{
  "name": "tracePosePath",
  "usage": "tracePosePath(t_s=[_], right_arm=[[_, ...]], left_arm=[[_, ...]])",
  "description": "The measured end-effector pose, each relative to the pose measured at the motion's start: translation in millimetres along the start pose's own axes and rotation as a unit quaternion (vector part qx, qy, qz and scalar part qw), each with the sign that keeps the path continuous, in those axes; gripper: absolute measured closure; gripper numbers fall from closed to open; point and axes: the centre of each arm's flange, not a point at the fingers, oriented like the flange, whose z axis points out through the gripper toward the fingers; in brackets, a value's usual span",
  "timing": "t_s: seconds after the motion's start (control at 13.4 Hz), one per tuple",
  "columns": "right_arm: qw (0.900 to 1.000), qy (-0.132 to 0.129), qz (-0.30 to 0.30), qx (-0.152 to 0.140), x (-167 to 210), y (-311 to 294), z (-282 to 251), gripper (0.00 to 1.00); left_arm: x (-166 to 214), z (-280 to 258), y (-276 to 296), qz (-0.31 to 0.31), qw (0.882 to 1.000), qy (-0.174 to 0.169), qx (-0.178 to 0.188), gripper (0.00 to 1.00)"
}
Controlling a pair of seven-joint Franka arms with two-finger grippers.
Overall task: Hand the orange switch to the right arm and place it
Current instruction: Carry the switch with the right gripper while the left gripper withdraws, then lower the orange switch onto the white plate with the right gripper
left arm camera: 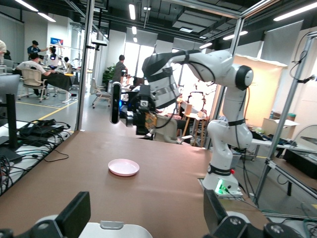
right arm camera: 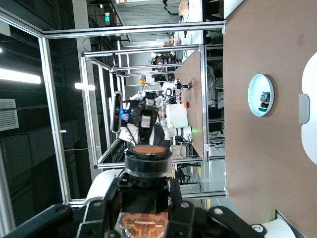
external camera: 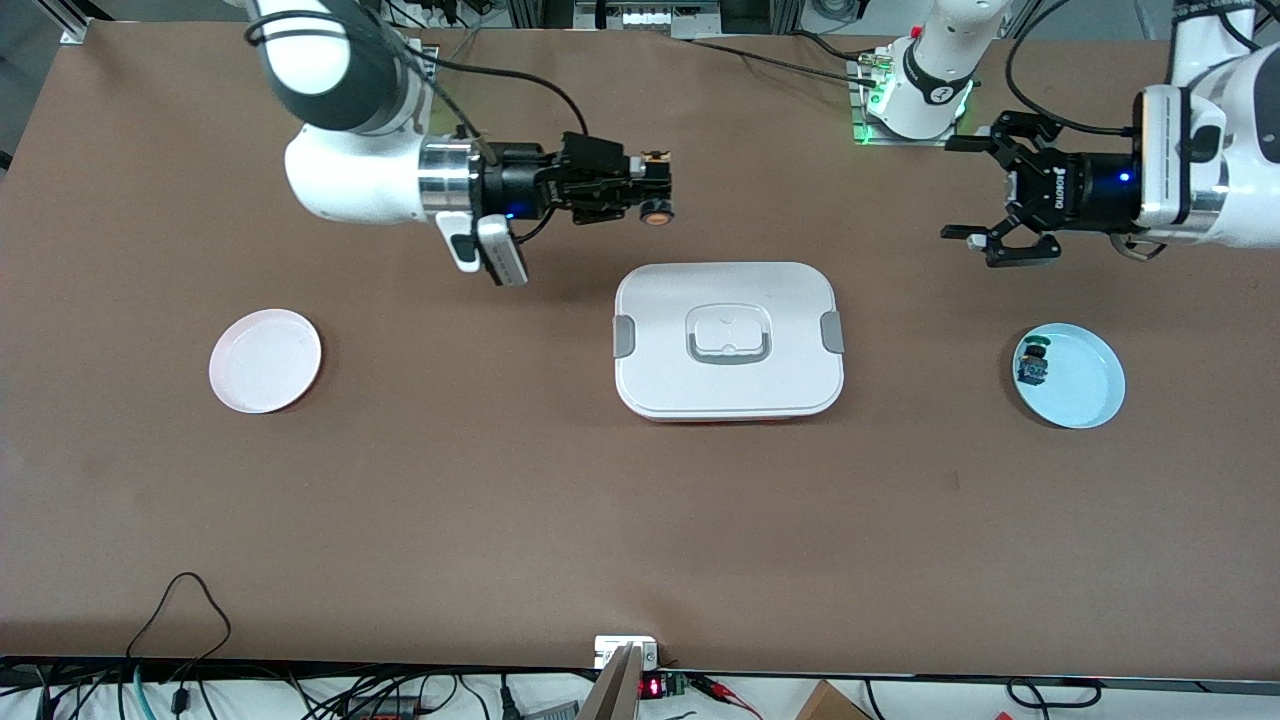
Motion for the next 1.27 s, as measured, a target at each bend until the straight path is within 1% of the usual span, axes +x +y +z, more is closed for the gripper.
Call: tracePosePath(t_s=[0.07,0.22,0.3,0.52,0.67,0.75,0.89,0.97,1.12,1.19,1.27], right_arm=[[1.000,-0.001,-0.003,-0.003,7,2,-13,0.58],[0.999,-0.012,-0.017,-0.030,20,8,-42,0.58],[0.998,-0.019,-0.025,-0.045,26,10,-58,0.58],[0.994,-0.039,-0.042,-0.098,45,20,-118,0.58],[0.987,-0.048,-0.051,-0.147,52,29,-151,0.58],[0.981,-0.053,-0.055,-0.177,54,34,-165,0.58],[0.966,-0.064,-0.061,-0.243,58,46,-198,0.58],[0.960,-0.071,-0.061,-0.263,59,50,-213,0.58],[0.950,-0.087,-0.060,-0.294,58,54,-233,0.58],[0.941,-0.095,-0.063,-0.318,58,57,-242,0.58],[0.931,-0.105,-0.068,-0.343,57,61,-249,0.58]], left_arm=[[-4,-8,-2,-0.002,1.000,0.004,-0.009,0.00],[-3,-24,-2,0.002,1.000,0.004,-0.024,0.00],[-3,-33,0,0.003,1.000,-0.004,-0.030,0.00],[-13,-59,-4,0.001,0.998,-0.032,-0.051,0.00],[-12,-72,-12,0.011,0.997,-0.029,-0.065,0.00],[-13,-74,-18,0.015,0.997,-0.031,-0.075,0.00],[-21,-75,-30,0.013,0.995,-0.049,-0.090,0.00],[-26,-76,-35,0.006,0.994,-0.057,-0.094,0.00],[-31,-82,-42,-0.004,0.993,-0.074,-0.089,0.00],[-30,-84,-43,-0.006,0.992,-0.091,-0.084,0.00],[-28,-86,-42,-0.010,0.990,-0.120,-0.080,0.00]])
